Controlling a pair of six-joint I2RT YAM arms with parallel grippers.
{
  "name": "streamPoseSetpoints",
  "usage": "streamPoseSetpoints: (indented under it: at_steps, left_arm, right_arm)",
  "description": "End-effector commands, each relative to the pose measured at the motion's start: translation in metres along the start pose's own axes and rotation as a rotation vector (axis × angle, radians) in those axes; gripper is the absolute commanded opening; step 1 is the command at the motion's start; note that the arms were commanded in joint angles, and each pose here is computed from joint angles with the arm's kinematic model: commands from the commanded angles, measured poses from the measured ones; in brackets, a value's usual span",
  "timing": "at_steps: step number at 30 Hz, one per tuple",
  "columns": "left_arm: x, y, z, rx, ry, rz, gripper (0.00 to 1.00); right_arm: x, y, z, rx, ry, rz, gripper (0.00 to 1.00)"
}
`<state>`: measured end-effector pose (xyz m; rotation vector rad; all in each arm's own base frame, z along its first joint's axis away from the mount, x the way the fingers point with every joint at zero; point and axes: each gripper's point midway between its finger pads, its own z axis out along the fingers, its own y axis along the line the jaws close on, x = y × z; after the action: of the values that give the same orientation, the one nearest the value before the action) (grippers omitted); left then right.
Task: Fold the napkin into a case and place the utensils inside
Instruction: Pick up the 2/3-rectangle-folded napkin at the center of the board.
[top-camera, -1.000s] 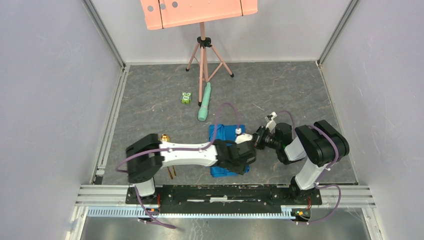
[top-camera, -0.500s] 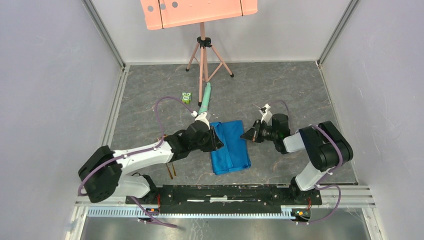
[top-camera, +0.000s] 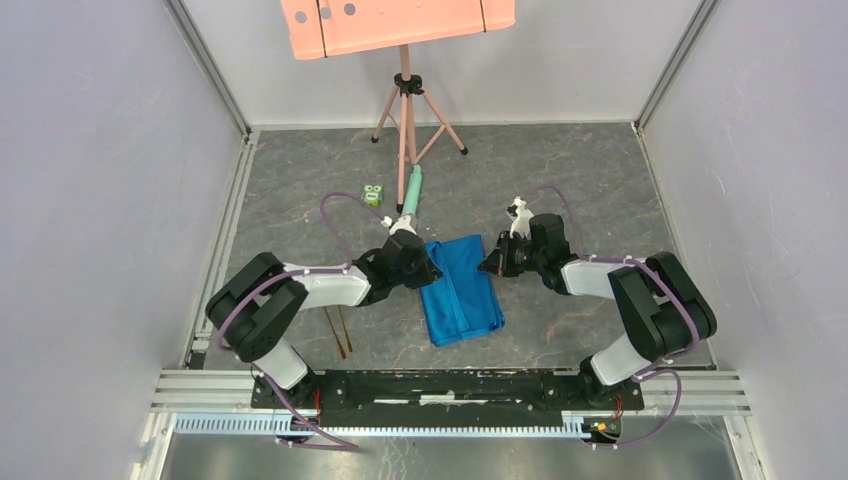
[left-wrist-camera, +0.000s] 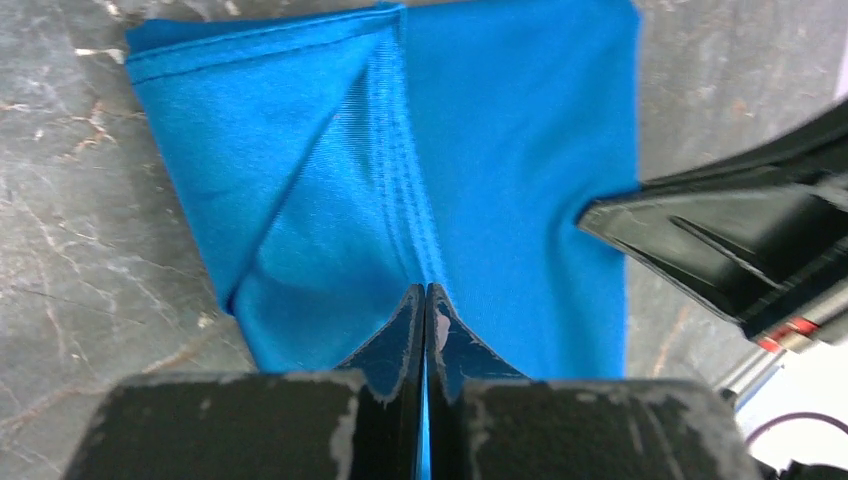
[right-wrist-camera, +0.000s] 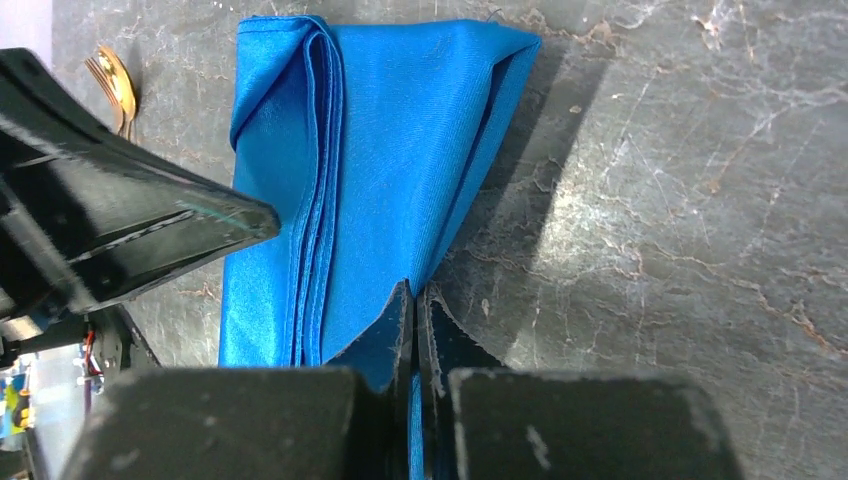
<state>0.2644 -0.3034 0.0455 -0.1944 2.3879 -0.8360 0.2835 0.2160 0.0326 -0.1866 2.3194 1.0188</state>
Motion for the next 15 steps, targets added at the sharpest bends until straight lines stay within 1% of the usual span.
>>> streamPoseSetpoints:
  at_steps: [1,4,8,11,15]
  left_arm:
    - [-0.015,-0.007,0.015,0.013,-0.047,-0.051,0.02]
    - [-0.009,0.001,0.019,-0.010,-0.031,-0.060,0.02]
    - [-0.005,0.007,0.020,-0.023,-0.027,-0.071,0.02]
    - [-0.002,0.007,0.020,-0.018,-0.016,-0.070,0.02]
    - [0.000,0.010,0.020,-0.014,-0.014,-0.068,0.02]
  right_arm:
    - [-0.027,0.009,-0.001,0.052,-0.050,-0.092,0.00]
    - [-0.033,0.022,-0.002,0.070,-0.061,-0.125,0.01]
    - [-0.036,0.035,0.000,0.148,-0.051,-0.153,0.01]
    - [-0.033,0.047,0.004,0.188,-0.045,-0.174,0.00]
    - [-0.020,0.064,0.020,0.198,-0.024,-0.167,0.01]
